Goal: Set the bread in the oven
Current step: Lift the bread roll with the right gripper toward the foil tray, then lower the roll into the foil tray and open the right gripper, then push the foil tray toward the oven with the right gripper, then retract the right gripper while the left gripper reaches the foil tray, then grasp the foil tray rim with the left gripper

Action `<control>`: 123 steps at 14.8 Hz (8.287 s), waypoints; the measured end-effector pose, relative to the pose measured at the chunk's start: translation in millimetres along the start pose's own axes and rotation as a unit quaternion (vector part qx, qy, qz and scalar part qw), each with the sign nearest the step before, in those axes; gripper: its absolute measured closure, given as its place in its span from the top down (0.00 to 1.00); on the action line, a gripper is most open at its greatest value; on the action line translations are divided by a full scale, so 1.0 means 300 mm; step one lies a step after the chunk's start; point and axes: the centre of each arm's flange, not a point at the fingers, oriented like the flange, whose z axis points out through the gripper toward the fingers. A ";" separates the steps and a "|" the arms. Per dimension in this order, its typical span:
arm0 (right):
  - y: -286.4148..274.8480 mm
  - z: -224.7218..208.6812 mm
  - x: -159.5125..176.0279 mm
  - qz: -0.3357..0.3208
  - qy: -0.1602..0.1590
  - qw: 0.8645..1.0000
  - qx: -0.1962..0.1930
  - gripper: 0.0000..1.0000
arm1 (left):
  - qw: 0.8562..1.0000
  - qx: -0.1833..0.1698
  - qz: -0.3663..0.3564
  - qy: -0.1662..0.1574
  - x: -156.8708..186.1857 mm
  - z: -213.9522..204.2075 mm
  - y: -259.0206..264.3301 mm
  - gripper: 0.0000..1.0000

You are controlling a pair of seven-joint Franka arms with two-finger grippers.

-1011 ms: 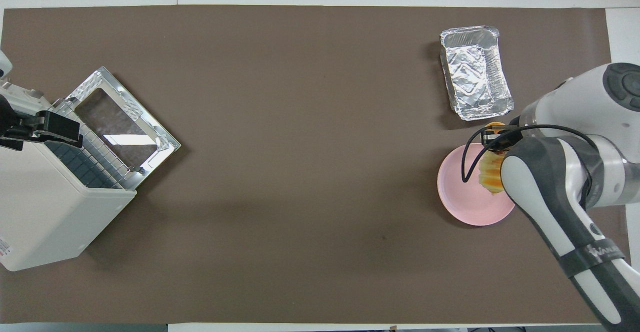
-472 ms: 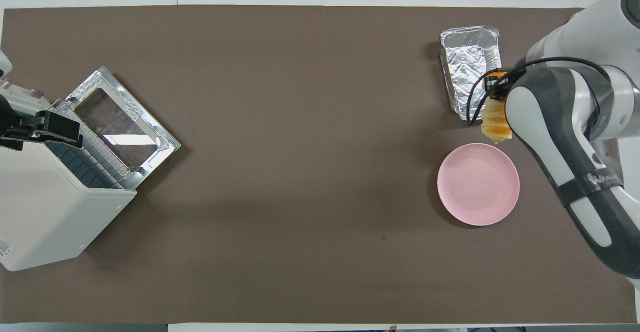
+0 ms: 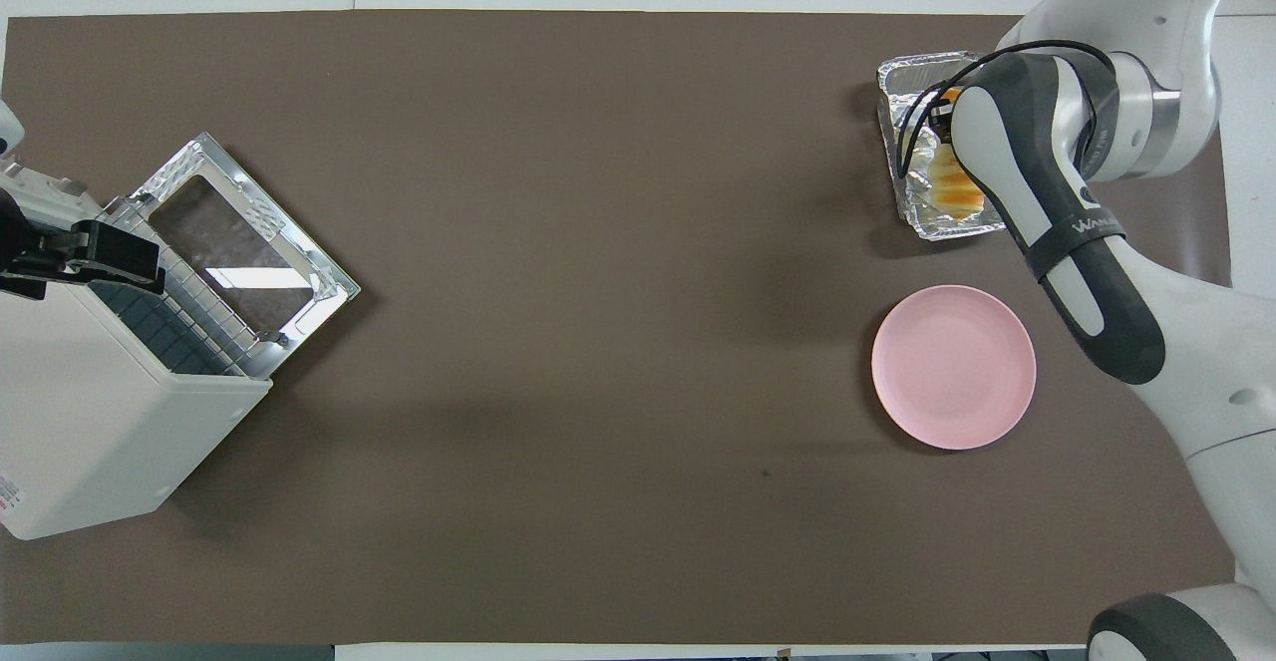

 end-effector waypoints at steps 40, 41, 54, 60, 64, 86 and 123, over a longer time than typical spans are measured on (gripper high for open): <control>0.213 0.130 -0.068 -0.163 0.054 0.985 -0.034 0.01 | 1.000 0.000 0.000 0.000 0.000 0.000 0.000 1.00; 0.213 0.129 -0.070 -0.162 0.051 0.985 -0.033 0.01 | 1.000 0.000 0.000 0.000 0.000 0.000 0.000 1.00; -0.488 -0.406 -0.183 -0.047 -0.028 0.998 0.041 0.01 | 1.000 0.000 0.000 0.000 0.000 0.000 0.000 1.00; -1.037 -0.325 -0.324 0.021 -0.032 0.997 0.060 0.01 | 1.000 0.000 0.000 0.000 0.000 0.000 0.000 1.00; -1.206 -0.120 -0.407 0.033 -0.020 0.997 0.064 0.01 | 1.000 0.000 0.000 0.000 0.000 0.000 0.000 1.00; -0.606 -0.411 -0.397 0.070 -0.009 0.996 0.055 1.00 | 1.000 0.000 0.000 0.000 0.000 0.000 0.000 1.00; 0.184 -0.906 -0.703 -0.009 -0.032 0.999 -0.003 1.00 | 0.996 -0.046 -0.075 0.016 0.129 0.899 1.298 0.55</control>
